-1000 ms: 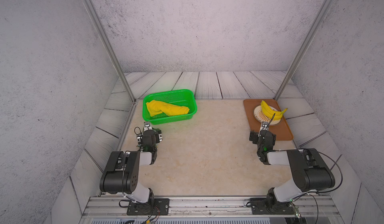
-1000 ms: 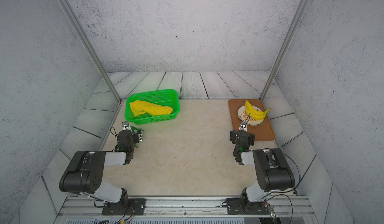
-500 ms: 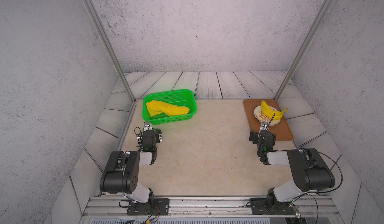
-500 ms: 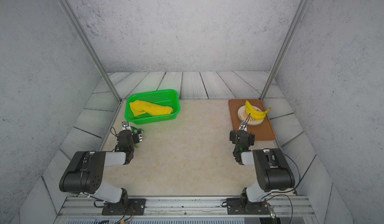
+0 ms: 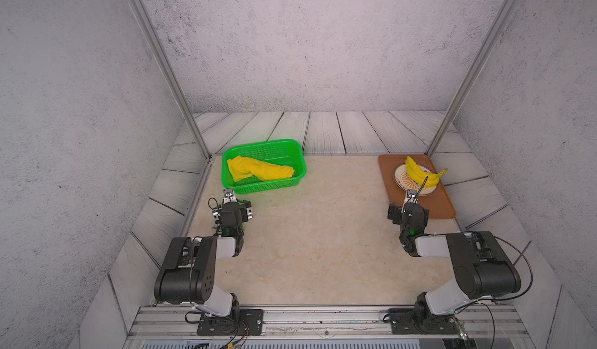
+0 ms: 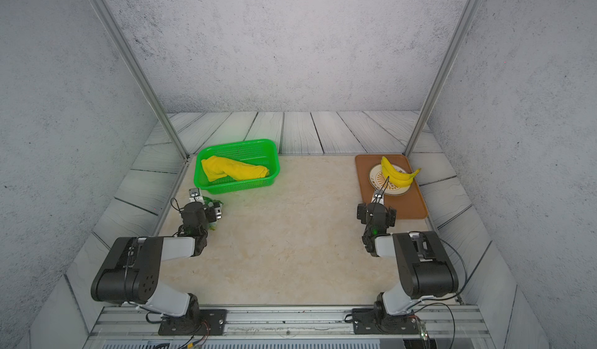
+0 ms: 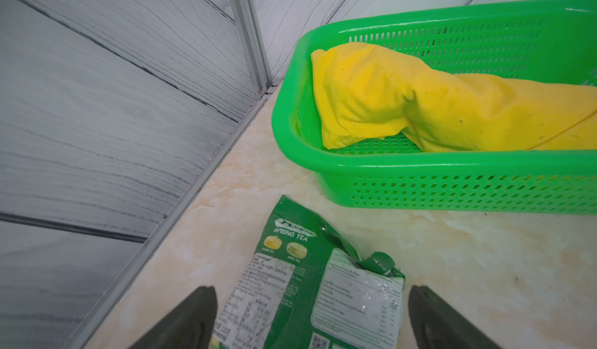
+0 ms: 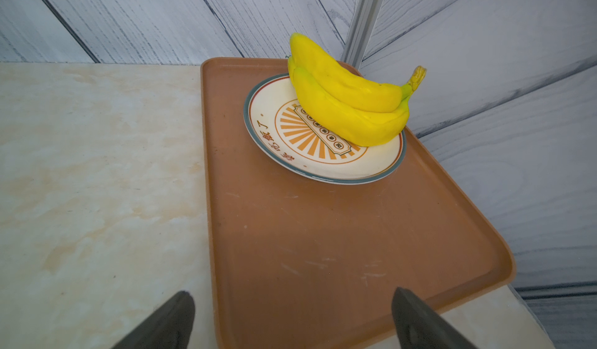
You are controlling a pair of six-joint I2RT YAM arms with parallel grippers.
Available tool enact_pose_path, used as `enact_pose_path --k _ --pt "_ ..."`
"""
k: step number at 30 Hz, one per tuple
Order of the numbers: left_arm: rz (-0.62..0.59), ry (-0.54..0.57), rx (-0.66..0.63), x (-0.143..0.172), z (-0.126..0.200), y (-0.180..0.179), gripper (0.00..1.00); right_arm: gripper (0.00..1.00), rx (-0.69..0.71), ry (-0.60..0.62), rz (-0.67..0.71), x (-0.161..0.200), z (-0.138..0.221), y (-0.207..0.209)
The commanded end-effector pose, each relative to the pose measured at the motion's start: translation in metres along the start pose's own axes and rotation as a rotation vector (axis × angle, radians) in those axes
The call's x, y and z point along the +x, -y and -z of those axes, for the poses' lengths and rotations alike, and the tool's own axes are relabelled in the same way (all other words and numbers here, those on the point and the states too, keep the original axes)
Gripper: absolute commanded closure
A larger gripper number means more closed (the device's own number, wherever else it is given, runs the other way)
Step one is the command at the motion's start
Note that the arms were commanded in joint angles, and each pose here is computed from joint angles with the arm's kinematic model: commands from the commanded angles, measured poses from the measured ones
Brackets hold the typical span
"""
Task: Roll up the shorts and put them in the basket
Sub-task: Reset both arms
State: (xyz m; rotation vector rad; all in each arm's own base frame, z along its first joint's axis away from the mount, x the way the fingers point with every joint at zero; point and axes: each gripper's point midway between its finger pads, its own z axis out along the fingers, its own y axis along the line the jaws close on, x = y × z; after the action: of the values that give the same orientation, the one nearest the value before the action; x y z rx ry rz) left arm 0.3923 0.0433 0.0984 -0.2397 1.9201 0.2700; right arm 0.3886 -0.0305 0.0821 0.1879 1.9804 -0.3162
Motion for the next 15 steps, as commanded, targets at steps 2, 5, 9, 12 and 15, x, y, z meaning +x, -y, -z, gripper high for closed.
enact_pose_path --k 2,5,9,12,15 --pt "0.009 0.004 -0.003 -0.002 -0.002 -0.002 0.02 0.01 0.018 0.030 -0.079 -0.011 0.001 0.013" --pt "-0.020 0.003 0.030 -0.004 -0.002 0.006 0.02 0.01 -0.032 0.025 -0.033 -0.011 -0.001 0.001" --pt "0.008 -0.003 -0.035 -0.003 -0.002 -0.005 0.02 0.01 0.021 0.033 -0.080 -0.012 0.002 0.013" --pt "-0.006 -0.010 -0.022 -0.003 -0.003 -0.001 0.02 0.01 -0.017 0.022 -0.044 -0.011 -0.001 0.004" --pt "-0.007 -0.008 -0.021 -0.003 -0.003 -0.001 0.02 0.01 -0.012 0.013 -0.044 -0.010 -0.002 0.004"
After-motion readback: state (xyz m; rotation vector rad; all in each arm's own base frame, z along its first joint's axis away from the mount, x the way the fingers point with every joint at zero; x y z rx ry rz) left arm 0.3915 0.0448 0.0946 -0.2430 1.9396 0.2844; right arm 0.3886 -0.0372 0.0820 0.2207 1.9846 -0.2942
